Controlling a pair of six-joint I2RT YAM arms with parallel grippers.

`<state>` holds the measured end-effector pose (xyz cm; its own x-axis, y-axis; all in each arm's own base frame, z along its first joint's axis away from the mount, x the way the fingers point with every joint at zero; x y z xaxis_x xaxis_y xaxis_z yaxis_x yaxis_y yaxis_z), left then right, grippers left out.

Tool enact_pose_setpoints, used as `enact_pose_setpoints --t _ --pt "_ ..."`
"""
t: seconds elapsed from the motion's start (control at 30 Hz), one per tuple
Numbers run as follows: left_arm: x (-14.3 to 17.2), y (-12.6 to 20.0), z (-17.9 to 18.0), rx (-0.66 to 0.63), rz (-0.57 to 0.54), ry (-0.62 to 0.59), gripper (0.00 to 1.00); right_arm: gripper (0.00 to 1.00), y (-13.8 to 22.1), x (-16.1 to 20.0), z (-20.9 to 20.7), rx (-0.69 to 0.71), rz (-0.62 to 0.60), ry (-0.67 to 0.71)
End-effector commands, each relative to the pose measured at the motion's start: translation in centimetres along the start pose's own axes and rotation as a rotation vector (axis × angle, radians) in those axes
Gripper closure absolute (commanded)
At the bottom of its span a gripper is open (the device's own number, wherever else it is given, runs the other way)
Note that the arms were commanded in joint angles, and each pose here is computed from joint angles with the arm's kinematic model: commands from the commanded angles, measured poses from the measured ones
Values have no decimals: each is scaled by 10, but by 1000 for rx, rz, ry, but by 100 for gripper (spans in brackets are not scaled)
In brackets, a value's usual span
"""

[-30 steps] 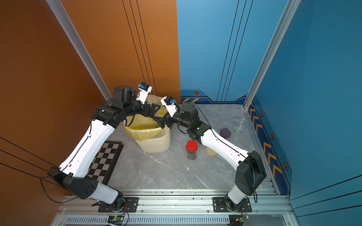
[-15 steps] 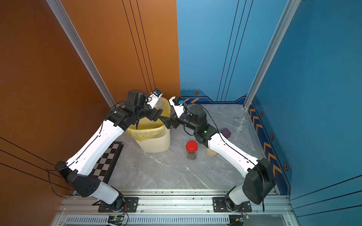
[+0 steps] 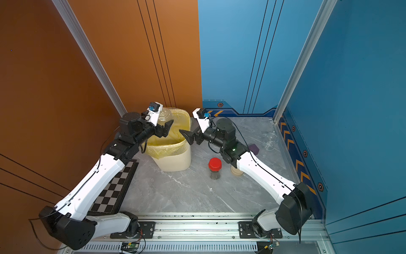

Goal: Empty moldy tea leaves from jars
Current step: Pour the moldy tea leaves from the jar into the trash bin.

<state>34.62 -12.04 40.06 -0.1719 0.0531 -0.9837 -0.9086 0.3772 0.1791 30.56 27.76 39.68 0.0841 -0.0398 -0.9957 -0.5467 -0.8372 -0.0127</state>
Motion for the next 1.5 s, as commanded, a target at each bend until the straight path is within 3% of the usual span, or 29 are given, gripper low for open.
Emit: enact_pose_setpoints --t 0.0,0.1,0.23,0.47,0.7,0.87,1.0,1.07,1.2,1.27,1.37,1.47 --pt "-34 4 17 118 -223 230 50 0 7 -4 -1 21 -2 -9" --pt "-31 1 39 172 -280 452 50 0 8 -4 -2 27 0 -4" --pt "-28 -8 51 188 -253 597 49 0 7 -5 -2 22 0 -5" --pt "-36 -12 42 307 -204 718 48 0 6 -3 -1 19 4 -6" --pt "-27 -10 76 298 -161 871 49 0 6 -4 -1 14 2 -6" --pt "-31 -2 84 205 -137 827 49 0 7 -5 -1 13 -1 -5" --pt "-47 0 45 309 -76 756 50 0 7 -1 -1 15 9 -1" --pt "-51 8 33 265 -57 698 46 0 7 0 -2 18 12 -3" --pt "-33 3 77 165 -21 777 48 0 6 -2 -1 15 4 -10" --pt "-30 -2 78 185 8 799 51 0 6 -2 0 11 4 -8" --pt "-46 5 25 211 55 595 47 0 6 -1 -1 17 9 -5" --pt "-54 14 3 171 87 404 46 0 5 0 -2 17 11 -12"
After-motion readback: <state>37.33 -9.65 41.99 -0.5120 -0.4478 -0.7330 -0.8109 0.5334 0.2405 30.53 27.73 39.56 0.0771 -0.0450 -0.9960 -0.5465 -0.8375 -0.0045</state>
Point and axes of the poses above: each gripper's point midway between its finger pads, its own y axis back along the fingers, its own z axis along the line the jaws close on, x = y × z, the point moved 6 cm from there along y, back along the fingers, and after that the axes turned 7 degrees about y, right-handed, at the moved point
